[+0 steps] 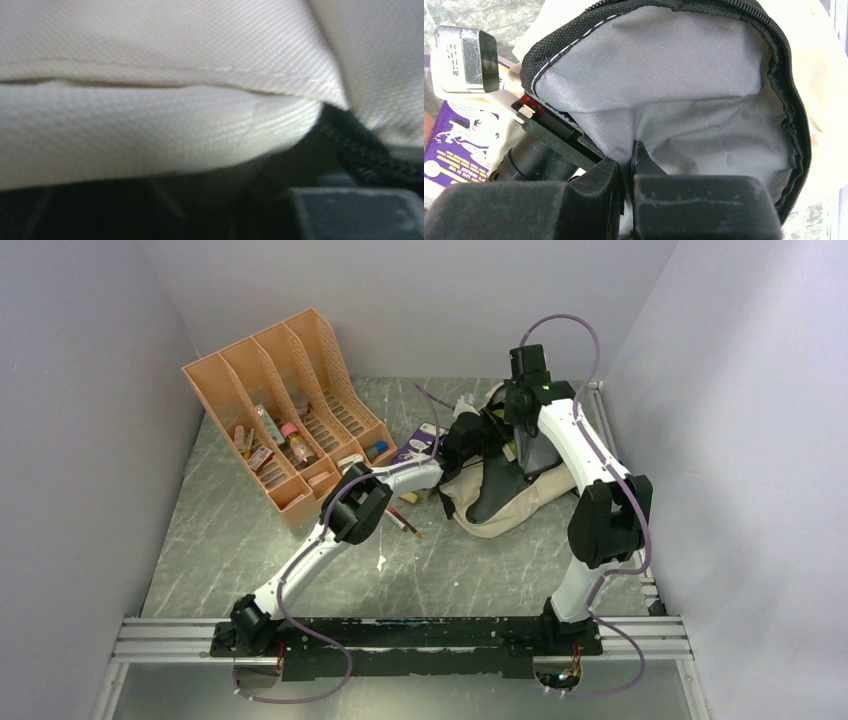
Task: Pack the student bag
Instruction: Place the book in the student bag.
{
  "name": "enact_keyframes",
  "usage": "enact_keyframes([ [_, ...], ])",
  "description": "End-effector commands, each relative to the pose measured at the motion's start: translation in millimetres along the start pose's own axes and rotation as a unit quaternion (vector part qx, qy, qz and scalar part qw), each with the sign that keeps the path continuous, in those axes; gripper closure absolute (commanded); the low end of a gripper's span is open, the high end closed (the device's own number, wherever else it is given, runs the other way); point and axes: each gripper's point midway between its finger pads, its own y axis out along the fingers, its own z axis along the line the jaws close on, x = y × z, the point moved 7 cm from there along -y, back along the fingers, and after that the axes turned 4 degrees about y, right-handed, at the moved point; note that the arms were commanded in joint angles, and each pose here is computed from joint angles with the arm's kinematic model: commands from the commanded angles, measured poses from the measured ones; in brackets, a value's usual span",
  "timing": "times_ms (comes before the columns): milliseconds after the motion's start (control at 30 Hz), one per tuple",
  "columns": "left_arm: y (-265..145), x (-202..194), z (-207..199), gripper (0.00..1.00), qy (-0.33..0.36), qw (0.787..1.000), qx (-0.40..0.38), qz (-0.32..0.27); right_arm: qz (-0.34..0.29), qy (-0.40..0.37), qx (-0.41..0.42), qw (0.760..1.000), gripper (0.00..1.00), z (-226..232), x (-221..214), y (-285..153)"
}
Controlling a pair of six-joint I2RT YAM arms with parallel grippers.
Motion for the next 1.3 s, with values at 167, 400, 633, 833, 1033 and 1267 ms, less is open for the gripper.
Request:
enact_keyframes([
  [167,-23,1,-41,0.08,0.027,0.997,-0.064,0.033,-0.065,0.017,-0.016,0.998,1.00,-1,16,-12],
  [400,-87,15,-68,0.03,0.051,0.995,-0.072,0.053,-0.072,0.014,-0.089,0.993,0.99,-27,14,2],
  [633,-149,49,-86,0.03,0.097,0.994,-0.040,0.021,-0.069,0.003,-0.158,0.985,0.97,-58,10,18],
  [833,-176,75,-73,0.04,0.132,0.991,-0.007,0.035,-0.071,0.003,-0.185,0.980,0.97,-74,10,22],
  [1033,-178,69,-60,0.09,0.142,0.988,0.007,0.066,-0.077,0.005,-0.152,0.985,0.98,-68,10,19],
  [1267,-164,37,-59,0.13,0.147,0.985,0.005,0.094,-0.063,0.009,-0.142,0.988,0.98,-65,5,25],
])
